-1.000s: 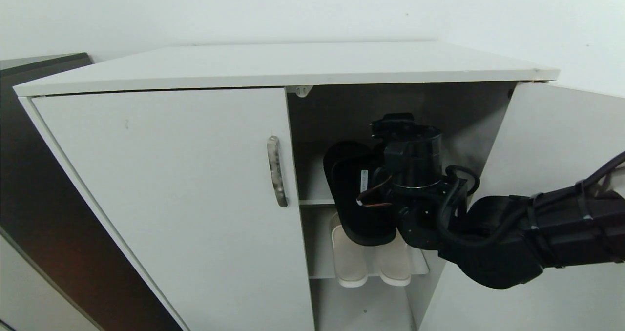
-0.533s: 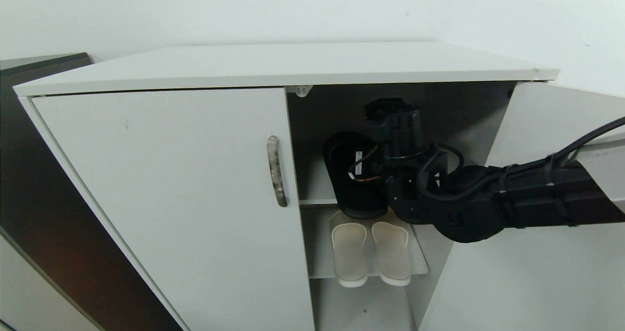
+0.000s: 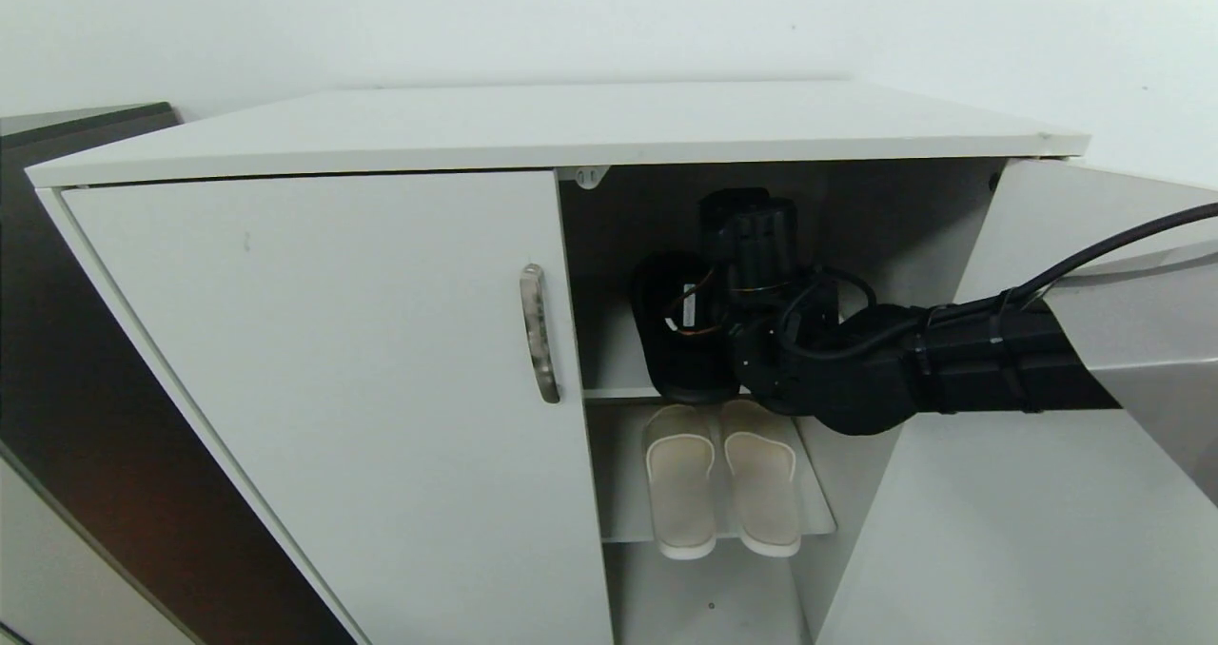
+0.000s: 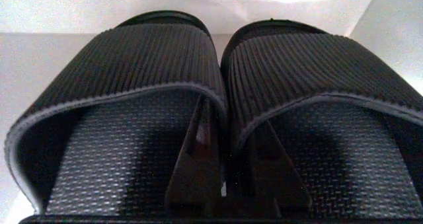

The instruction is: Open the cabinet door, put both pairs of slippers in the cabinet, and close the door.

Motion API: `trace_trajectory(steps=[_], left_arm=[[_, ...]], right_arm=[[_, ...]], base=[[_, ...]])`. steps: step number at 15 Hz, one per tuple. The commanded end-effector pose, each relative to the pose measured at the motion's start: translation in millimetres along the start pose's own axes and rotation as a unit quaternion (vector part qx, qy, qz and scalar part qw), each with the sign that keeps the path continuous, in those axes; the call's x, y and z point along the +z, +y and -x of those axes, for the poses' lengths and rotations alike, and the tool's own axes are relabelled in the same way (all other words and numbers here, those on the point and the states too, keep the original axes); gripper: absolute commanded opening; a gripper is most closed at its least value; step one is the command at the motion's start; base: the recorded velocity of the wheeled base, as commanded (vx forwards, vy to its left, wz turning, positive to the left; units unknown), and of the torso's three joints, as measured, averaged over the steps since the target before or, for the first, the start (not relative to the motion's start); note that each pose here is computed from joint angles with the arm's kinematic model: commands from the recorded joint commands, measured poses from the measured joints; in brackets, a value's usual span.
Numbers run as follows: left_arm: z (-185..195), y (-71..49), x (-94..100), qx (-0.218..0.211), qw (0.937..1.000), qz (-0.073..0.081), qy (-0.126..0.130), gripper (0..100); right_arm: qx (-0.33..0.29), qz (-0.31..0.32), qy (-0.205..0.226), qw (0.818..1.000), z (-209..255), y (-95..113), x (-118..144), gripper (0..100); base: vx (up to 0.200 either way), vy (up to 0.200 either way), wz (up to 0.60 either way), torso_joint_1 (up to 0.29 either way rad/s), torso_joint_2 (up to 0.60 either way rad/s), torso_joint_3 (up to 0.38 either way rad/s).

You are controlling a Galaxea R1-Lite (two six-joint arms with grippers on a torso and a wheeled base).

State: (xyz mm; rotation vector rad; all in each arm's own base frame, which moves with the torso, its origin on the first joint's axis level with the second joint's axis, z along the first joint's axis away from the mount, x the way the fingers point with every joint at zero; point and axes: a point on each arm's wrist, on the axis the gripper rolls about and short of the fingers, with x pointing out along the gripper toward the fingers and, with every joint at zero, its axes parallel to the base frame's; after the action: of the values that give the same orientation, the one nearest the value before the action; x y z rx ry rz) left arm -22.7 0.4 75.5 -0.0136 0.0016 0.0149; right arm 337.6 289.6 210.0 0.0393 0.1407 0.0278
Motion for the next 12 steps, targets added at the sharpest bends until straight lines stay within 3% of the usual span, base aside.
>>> trace_trajectory(steps=[1,8,9,12], left_arm=[[-0.1,0.0,0.0,0.000,1.0000,0.000,0.001,0],[0.0,0.0,0.0,0.000,1.0000,-0.001,0.000,0],[0.0,0.0,0.0,0.000,1.0000,-0.001,0.000,0],[-0.1,0.0,0.0,0.000,1.0000,0.000,0.001,0]], right_arm=[[-0.001,0.005,0.006,1.000,-4.2,2.0,-6.9,0],[-0.002,0.005,0.008,1.000,-5.2,2.6,-8.7,0],[-0.002,0.006,0.009,1.000,-5.2,2.6,-8.9,100],[0.000,0.005,0.009,1.000,-2.7,2.4,-8.1,100]], base=[[0.000,0.000,0.00,0.000,0.00,0.000],[0.000,0.000,0.00,0.000,0.00,0.000],[0.000,0.000,0.00,0.000,0.00,0.000],[0.000,0.000,0.00,0.000,0.00,0.000]])
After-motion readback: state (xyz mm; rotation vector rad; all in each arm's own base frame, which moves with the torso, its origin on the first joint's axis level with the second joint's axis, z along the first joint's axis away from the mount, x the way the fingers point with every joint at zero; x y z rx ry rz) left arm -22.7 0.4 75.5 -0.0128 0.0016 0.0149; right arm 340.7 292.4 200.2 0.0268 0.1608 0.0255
